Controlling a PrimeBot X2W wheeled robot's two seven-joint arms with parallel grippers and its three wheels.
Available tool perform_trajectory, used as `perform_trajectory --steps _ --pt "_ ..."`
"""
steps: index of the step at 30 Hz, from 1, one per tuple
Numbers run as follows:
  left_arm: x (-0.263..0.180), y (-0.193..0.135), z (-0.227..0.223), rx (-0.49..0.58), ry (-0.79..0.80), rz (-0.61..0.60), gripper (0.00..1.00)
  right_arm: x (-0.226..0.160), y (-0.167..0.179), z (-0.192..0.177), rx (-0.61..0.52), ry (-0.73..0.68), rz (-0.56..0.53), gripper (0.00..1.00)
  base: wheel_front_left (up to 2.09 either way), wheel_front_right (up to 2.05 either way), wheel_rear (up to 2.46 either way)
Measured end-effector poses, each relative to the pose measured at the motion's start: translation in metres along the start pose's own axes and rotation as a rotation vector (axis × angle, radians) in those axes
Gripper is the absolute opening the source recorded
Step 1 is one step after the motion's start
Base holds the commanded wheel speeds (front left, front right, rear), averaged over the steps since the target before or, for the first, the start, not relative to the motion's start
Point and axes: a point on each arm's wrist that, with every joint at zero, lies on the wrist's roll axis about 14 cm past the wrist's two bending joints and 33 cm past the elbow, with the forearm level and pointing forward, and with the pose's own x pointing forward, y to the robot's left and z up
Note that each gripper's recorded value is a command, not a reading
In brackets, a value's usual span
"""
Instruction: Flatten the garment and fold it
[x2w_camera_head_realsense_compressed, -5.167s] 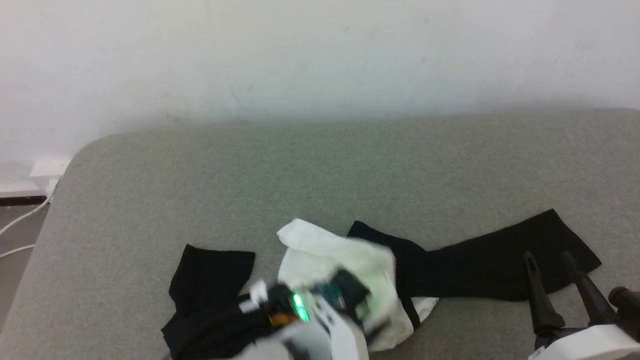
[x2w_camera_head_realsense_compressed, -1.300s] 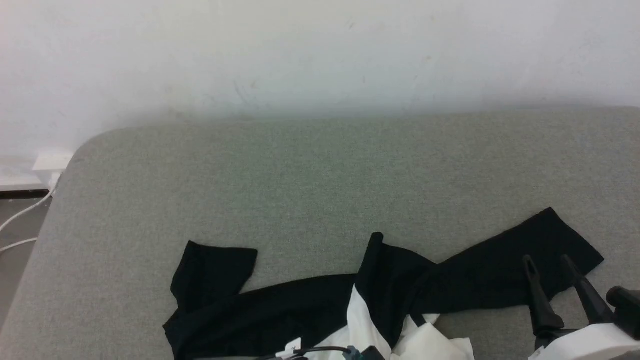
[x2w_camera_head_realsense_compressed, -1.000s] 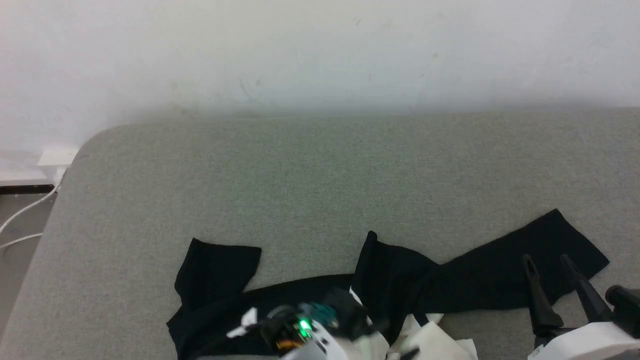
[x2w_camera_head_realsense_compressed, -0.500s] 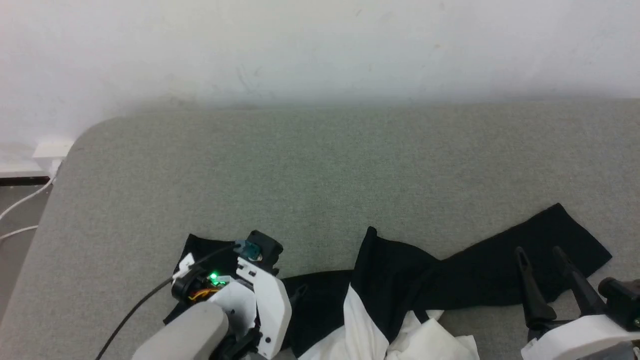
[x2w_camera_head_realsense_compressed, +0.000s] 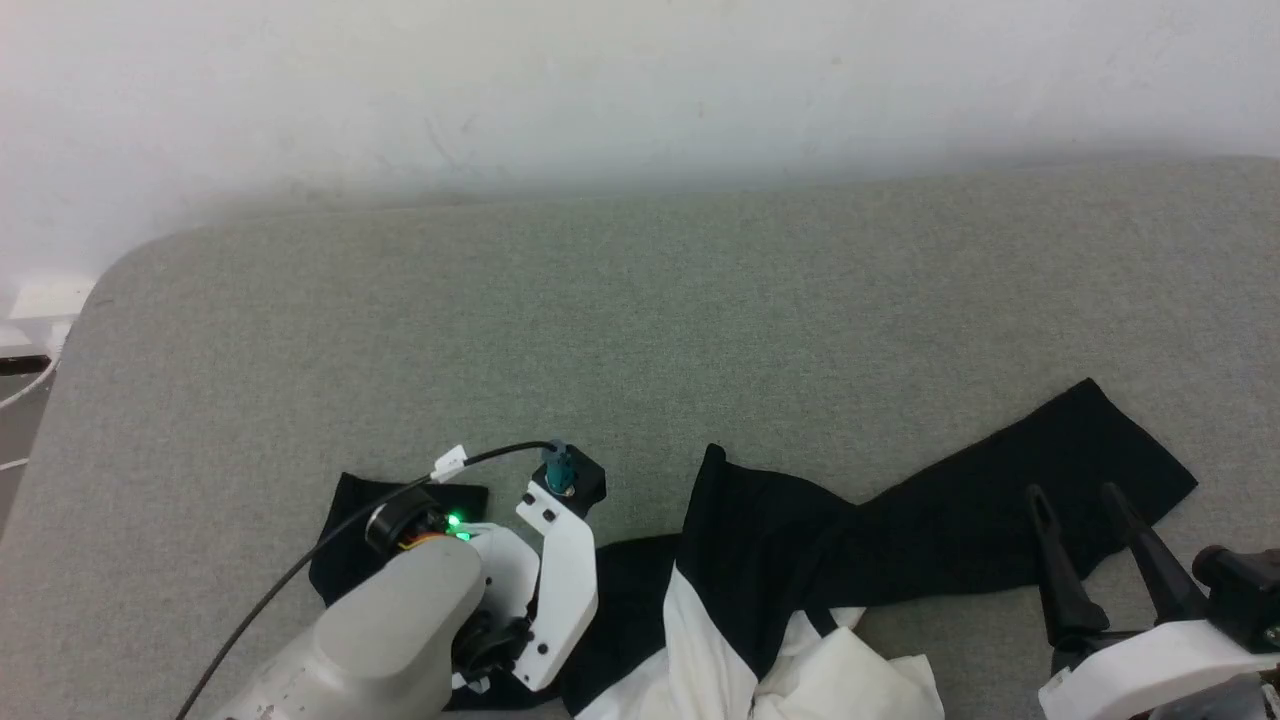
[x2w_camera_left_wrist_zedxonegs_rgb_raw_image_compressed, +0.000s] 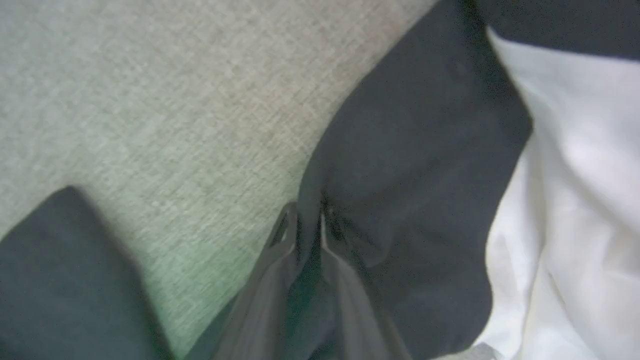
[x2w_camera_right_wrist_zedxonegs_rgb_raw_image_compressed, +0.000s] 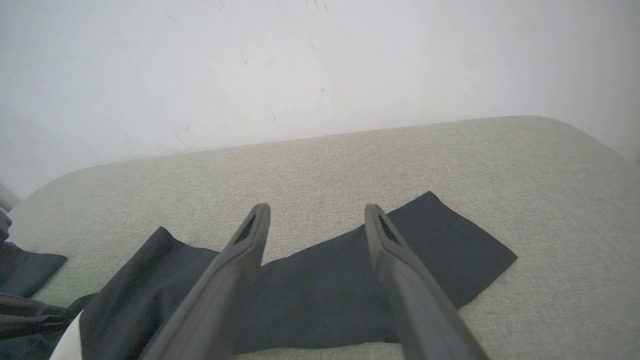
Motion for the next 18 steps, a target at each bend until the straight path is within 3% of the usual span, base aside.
perform_trajectory --steps 5,11,14,18 --pt "-0.01 0.013 0.03 -0.069 -0.195 0.041 0.0 -0.002 -0.003 0.001 0.002 -0.004 -0.007 1.0 0.0 0.0 0.0" --pt "-0.065 0.093 0.066 -0.337 -0.514 0.277 0.0 -0.005 0.001 0.007 0.005 -0.022 0.004 1.0 0.0 0.0 0.0" --pt "-0.09 0.135 0.046 -0.48 -0.561 0.401 0.0 -0.006 0.001 0.006 0.011 -0.02 0.007 1.0 0.0 0.0 0.0" --pt "-0.073 0.138 -0.017 -0.628 -0.445 0.432 0.0 -0.007 0.001 0.002 0.012 -0.007 0.006 1.0 0.0 0.0 0.0"
